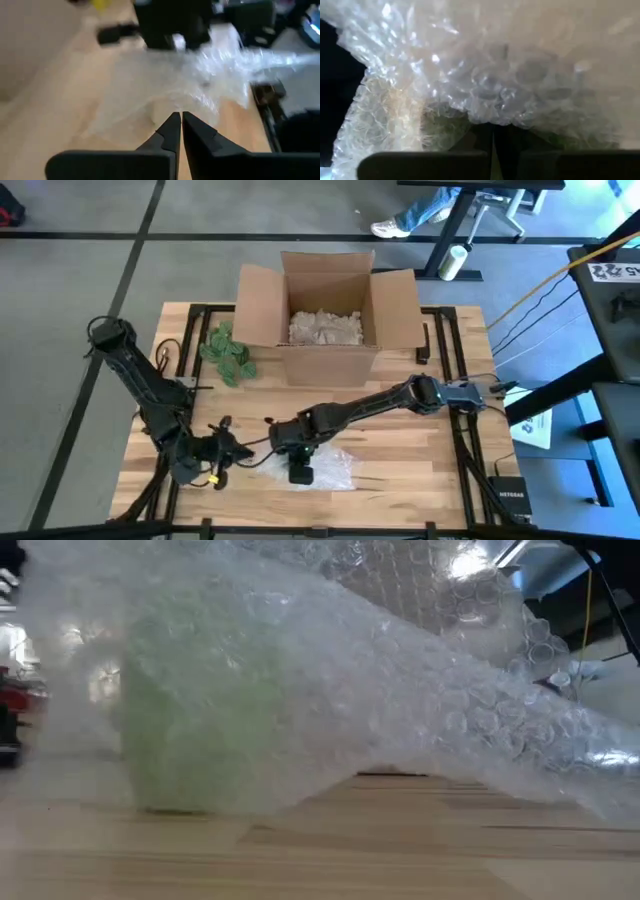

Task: Wrap mug
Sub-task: Wrap the green mug in bubble wrap

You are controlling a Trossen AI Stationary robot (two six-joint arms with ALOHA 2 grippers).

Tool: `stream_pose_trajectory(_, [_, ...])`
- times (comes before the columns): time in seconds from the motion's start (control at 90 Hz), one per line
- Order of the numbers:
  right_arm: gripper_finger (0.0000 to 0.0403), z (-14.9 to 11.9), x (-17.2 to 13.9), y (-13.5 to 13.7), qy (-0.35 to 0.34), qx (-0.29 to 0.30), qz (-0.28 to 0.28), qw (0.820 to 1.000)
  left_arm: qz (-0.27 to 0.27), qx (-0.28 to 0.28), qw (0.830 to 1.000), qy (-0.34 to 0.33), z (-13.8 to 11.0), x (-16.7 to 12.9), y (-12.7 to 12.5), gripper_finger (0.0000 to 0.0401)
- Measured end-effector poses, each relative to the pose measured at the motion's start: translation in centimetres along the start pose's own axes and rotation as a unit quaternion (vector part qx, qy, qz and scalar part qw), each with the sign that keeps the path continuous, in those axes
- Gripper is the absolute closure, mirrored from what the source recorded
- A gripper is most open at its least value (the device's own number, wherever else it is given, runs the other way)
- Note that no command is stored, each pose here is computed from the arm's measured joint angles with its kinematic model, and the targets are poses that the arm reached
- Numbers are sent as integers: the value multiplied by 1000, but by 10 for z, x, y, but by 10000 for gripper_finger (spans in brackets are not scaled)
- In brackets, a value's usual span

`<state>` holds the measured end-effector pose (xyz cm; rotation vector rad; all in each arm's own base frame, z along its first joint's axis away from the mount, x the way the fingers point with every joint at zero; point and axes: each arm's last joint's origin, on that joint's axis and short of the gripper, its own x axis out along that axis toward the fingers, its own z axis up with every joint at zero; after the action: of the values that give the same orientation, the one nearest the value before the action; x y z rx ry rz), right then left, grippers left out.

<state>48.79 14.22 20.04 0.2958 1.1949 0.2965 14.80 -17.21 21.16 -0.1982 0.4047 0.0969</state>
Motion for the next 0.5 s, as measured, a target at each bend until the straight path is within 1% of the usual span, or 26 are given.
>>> stream_pose_trajectory(0.144, [403, 1, 0, 0, -7, -5, 2, 1000, -4, 18, 1000, -24, 8, 4, -2, 401])
stream_pose_trajectory(0.333, [403, 3, 0, 0, -15, -15, -2, 1000, -40, 46, 996, -68, 23, 7, -9, 401])
stream_pose_trajectory(0.4, [403, 3, 0, 0, -16, -16, -3, 1000, -50, 50, 995, -65, 24, 10, -9, 401])
stream_pose_trajectory(0.5, [403, 3, 0, 0, -17, -16, -9, 1000, -54, 42, 997, -46, 21, 20, -8, 401])
